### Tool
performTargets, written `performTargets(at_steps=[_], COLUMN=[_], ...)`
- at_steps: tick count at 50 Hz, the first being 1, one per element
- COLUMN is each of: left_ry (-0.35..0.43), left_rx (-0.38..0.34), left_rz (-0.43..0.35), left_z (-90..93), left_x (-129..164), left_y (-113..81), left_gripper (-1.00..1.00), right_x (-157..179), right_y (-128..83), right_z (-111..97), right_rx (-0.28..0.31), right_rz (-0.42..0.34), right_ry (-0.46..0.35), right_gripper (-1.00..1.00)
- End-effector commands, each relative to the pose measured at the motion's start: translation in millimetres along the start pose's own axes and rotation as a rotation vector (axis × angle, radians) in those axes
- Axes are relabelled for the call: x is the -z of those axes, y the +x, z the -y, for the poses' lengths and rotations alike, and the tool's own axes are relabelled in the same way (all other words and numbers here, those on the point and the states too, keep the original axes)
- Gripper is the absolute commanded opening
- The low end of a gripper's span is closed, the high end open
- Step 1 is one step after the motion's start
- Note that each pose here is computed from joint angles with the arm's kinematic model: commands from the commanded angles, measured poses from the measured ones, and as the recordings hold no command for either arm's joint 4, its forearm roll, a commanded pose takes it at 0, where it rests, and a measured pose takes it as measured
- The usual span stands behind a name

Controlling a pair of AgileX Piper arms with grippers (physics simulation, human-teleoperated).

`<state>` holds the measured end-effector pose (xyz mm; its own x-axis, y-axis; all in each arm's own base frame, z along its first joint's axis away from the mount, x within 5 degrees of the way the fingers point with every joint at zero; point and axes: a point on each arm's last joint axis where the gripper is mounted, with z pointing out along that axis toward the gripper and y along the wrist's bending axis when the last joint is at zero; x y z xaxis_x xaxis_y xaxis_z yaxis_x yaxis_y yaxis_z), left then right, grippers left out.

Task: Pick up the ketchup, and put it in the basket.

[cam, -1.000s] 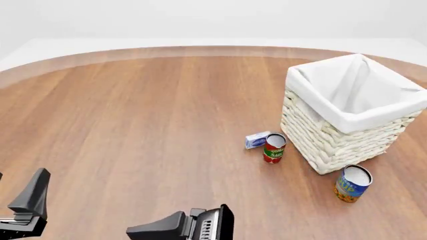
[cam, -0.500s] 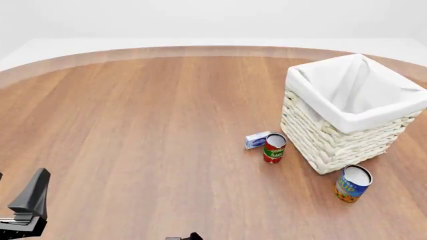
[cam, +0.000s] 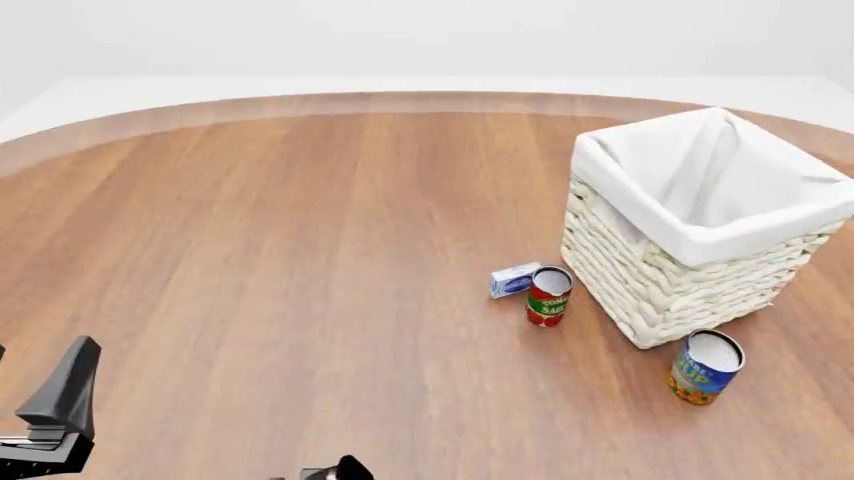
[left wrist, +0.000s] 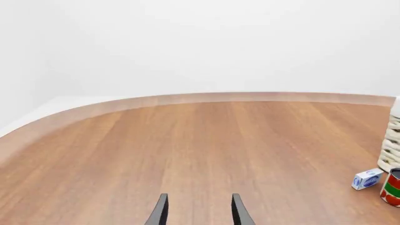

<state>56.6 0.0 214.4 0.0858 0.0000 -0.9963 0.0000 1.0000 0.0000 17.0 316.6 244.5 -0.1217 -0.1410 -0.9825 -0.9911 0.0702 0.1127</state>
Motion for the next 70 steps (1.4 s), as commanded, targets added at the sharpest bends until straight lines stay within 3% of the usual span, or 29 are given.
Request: performTargets(at_steps=[1, 19, 70], left_ry=[0.0, 0.0, 0.0], left_rx=[0.0, 0.0, 0.0], left_rz=[0.0, 0.0, 0.0], left_z=[0.0, 0.0, 0.0], left_x=[0, 0, 0], left_y=[0.0, 0.0, 0.0], left_gripper=[1.0, 1.0, 1.0], right_x=[-7, -33, -69], right_y=[-2, 5, 30], right_z=[-1, 19, 46], right_rx=[-0.001, -0.028, -0.123], right_rz=[0.004, -0.041, -0.141], right_ry=[-0.003, 0.056, 0.133], right_gripper=[1.0, 1.0, 1.0])
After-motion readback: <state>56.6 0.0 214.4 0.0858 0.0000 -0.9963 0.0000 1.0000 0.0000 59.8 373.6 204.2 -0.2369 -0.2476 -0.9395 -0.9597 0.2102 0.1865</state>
